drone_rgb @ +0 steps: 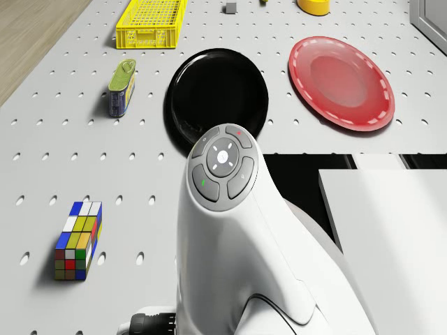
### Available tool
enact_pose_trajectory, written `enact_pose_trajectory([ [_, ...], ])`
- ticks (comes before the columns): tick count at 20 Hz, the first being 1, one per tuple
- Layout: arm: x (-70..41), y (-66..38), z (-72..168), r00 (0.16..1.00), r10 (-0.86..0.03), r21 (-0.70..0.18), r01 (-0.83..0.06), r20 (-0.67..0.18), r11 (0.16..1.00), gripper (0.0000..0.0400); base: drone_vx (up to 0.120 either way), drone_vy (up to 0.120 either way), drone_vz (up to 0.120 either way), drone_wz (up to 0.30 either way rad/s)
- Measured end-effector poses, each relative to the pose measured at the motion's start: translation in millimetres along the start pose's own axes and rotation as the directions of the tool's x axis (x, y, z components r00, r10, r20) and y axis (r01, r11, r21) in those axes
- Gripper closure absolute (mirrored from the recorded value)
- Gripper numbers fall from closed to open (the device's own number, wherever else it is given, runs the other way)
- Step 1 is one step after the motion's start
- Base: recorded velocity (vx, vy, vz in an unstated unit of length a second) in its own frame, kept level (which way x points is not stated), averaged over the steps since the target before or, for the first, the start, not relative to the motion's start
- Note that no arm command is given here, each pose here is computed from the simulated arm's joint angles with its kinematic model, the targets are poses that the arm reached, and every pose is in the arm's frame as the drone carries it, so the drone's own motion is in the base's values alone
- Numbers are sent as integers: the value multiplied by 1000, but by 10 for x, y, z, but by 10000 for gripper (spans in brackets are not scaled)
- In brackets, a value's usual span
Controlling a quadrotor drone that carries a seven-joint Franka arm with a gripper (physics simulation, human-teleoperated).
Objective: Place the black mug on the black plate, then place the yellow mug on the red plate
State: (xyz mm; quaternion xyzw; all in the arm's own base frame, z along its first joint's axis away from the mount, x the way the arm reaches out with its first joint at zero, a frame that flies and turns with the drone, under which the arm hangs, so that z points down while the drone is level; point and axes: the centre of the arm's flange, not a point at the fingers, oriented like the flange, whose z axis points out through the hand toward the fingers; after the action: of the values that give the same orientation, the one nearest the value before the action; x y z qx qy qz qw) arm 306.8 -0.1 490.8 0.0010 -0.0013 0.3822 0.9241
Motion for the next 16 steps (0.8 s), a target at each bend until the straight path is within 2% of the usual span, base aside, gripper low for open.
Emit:
enact_pose_trajectory([
  [3, 0, 0, 0, 1000, 0, 0, 0, 0, 1000, 0, 0, 0, -120, 0],
  [6, -1, -1, 0, 1000, 0, -1, 0, -1, 1000, 0, 0, 80, -120, 0],
  [16, -1, -1, 0, 1000, 0, -1, 0, -1, 1000, 0, 0, 0, -120, 0],
])
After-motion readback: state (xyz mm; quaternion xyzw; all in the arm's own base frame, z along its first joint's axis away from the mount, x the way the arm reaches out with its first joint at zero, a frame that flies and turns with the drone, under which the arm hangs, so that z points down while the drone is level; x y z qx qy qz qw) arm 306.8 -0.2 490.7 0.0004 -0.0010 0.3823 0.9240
